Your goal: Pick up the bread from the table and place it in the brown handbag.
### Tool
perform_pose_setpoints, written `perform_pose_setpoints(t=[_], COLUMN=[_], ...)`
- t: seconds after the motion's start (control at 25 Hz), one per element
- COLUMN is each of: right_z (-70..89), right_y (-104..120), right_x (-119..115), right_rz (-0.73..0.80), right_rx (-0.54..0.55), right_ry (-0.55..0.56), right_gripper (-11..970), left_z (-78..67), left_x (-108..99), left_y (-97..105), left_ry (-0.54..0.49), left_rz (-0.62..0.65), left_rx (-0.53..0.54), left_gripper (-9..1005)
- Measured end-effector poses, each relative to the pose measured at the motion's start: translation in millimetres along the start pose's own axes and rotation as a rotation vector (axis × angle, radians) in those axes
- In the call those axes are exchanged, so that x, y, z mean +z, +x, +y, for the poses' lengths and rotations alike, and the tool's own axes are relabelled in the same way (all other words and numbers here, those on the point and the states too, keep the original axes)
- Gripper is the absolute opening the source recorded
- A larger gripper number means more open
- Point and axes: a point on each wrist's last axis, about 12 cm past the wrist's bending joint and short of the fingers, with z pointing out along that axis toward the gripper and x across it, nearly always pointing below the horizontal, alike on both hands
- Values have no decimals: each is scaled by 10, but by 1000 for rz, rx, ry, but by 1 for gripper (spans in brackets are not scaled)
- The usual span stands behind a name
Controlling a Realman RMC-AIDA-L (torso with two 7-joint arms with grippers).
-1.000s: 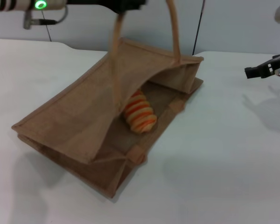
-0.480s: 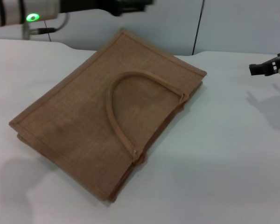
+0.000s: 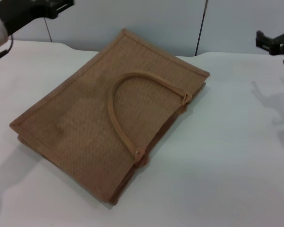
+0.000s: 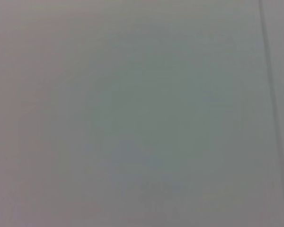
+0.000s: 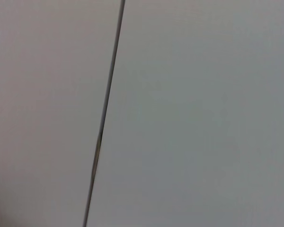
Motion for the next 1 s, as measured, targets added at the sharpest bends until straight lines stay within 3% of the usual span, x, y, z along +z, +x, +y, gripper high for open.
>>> perform_pose_setpoints(t=[0.16,0.36,0.6,0.76,1.0], right_z=[123,197,84,42,69], right_y=[61,245,713,831,983], right_x=[-158,-344,-491,-470,-413], right_rz=[-194,-366,-568,-578,-467], right_rx=[2,72,229,189,224], right_ry=[42,87,99,47,-35], right_gripper=[875,875,876,876,877], left_z=[51,-20,-189,-247,-346], left_x=[-177,-303,-310,-317,-410], left_y=[300,601,923,1030,1232], left_ry=[-80,-144,-210,-218,-219], left_rz=[-47,-52,-42,-40,-26], left_rx=[-20,-12,24,20,9], left_gripper=[727,727,727,727,727])
